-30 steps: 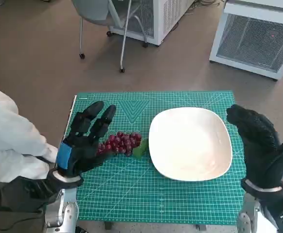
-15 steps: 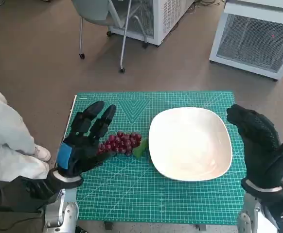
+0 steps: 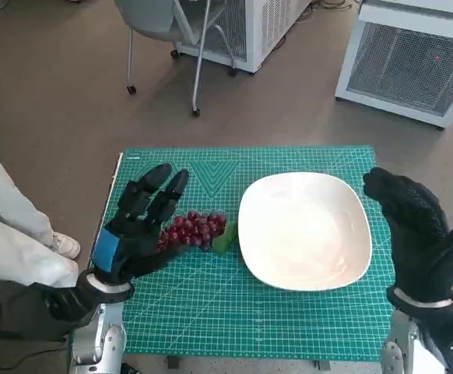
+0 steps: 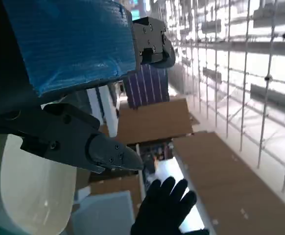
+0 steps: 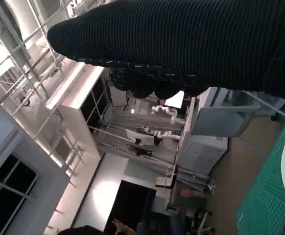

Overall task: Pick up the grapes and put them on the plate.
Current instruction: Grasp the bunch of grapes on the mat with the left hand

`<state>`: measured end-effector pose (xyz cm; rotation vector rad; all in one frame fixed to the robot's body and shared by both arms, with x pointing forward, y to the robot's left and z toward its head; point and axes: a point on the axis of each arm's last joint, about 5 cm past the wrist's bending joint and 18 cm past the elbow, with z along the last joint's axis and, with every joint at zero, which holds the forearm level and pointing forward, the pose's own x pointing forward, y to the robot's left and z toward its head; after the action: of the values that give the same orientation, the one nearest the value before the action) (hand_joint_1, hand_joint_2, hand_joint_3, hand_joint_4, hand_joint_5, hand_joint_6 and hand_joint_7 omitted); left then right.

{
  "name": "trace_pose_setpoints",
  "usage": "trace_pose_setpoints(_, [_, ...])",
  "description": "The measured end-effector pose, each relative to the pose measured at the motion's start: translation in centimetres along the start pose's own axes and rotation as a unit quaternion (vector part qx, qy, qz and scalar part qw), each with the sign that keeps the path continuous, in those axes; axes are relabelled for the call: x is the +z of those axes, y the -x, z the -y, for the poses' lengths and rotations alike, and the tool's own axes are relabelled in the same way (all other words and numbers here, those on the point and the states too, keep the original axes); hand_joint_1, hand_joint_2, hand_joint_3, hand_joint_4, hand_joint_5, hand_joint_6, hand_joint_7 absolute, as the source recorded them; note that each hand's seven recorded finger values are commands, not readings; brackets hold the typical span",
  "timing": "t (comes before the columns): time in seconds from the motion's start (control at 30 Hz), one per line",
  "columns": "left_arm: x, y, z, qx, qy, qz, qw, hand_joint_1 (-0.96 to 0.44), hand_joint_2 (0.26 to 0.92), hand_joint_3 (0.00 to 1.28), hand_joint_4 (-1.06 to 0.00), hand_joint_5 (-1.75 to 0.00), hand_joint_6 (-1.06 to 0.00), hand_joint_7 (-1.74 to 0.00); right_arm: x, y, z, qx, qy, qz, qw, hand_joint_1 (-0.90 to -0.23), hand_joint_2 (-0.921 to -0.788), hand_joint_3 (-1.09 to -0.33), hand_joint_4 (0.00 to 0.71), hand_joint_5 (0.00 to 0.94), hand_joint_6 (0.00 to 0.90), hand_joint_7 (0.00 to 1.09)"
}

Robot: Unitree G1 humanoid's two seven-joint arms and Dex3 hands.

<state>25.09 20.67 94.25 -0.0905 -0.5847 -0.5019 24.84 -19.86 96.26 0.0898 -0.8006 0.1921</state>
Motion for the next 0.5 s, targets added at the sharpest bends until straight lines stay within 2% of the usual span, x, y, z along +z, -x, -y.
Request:
trace_pose_setpoints(0.23, [0.6, 0.1, -0.8, -0.039, -0.029, -0.022, 0.999, -0.31, 0.825, 0.0, 0.0, 0.0, 0.0, -0.01, 0.1, -0.02, 0.1, 0.003, 0.003, -0.001, 1.0, -0.477, -0.921, -0.541, 0.66, 0.002, 0.321, 0.69])
trace_pose_setpoints(0.5, [0.8, 0.2, -1.1, -0.042, -0.036, -0.031, 0.998, -0.32, 0.818, 0.0, 0.0, 0.0, 0.0, 0.0, 0.1, -0.02, 0.1, 0.003, 0.004, -0.001, 1.0, -0.477, -0.921, -0.541, 0.66, 0.001, 0.32, 0.69])
